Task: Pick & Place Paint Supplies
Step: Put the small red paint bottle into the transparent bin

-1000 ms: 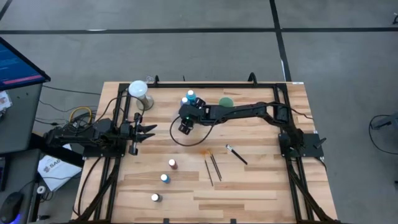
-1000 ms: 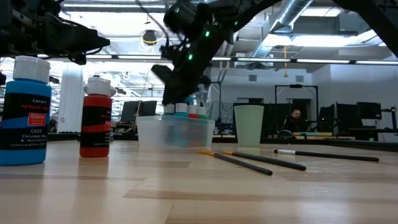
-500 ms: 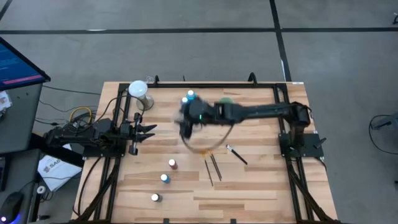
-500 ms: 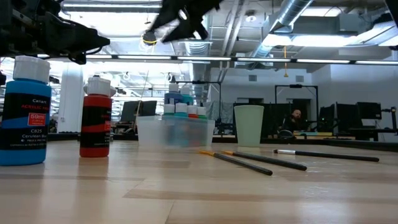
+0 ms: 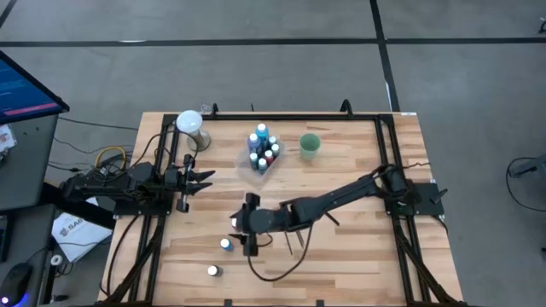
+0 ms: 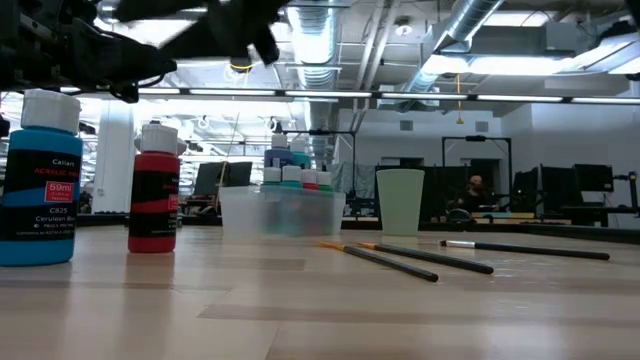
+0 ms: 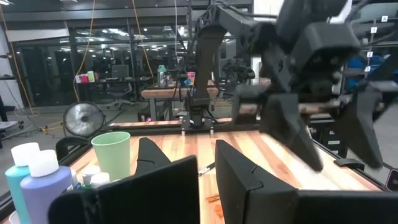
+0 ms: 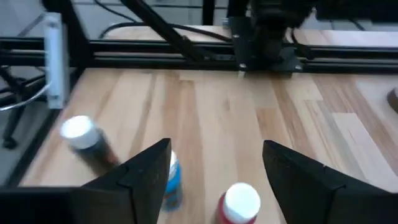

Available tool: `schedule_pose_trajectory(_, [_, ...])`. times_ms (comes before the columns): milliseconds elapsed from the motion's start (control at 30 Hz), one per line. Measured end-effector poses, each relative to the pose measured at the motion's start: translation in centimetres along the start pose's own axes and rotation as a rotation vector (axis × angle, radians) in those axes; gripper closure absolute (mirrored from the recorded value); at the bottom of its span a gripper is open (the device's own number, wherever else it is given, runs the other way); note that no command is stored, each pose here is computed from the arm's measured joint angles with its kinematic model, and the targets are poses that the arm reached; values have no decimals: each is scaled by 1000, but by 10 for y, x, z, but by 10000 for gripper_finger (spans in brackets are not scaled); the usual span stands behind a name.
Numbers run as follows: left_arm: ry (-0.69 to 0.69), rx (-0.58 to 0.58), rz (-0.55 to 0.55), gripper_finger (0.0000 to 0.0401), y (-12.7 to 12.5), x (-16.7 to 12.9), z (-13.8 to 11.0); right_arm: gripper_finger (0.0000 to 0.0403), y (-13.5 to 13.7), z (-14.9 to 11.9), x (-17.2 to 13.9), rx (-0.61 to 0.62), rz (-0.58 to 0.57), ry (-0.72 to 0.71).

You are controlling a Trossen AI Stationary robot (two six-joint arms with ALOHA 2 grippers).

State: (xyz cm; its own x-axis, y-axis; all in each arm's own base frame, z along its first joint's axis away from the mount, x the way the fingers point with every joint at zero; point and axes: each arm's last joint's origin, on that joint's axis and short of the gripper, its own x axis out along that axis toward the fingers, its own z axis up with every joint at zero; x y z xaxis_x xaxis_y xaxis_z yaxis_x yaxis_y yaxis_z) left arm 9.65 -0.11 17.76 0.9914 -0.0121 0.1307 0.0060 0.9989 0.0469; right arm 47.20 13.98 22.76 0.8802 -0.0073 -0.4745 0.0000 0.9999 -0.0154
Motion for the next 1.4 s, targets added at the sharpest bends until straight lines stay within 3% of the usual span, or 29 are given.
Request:
schedule_pose_trajectory(233, [-5,0,0,400,0,0,0,148,-7,-11,10,12,-115,35])
schedule_pose_trajectory(400, [-9,0,1,400,0,0,1,148,-16,-15,19,78,-90,39])
schedule_pose_trajectory(1033, [-16,0,0,400,0,0,2,149,-15,-40,38,88,-89,104])
schedule_pose_trajectory(1167, [-17,-1,0,400,0,0,2,173,-17,-42,39,108,-96,120])
schedule_pose_trajectory(1400, [-19,0,-1,400,0,0,2,260,-18,-47,38,100,-79,178])
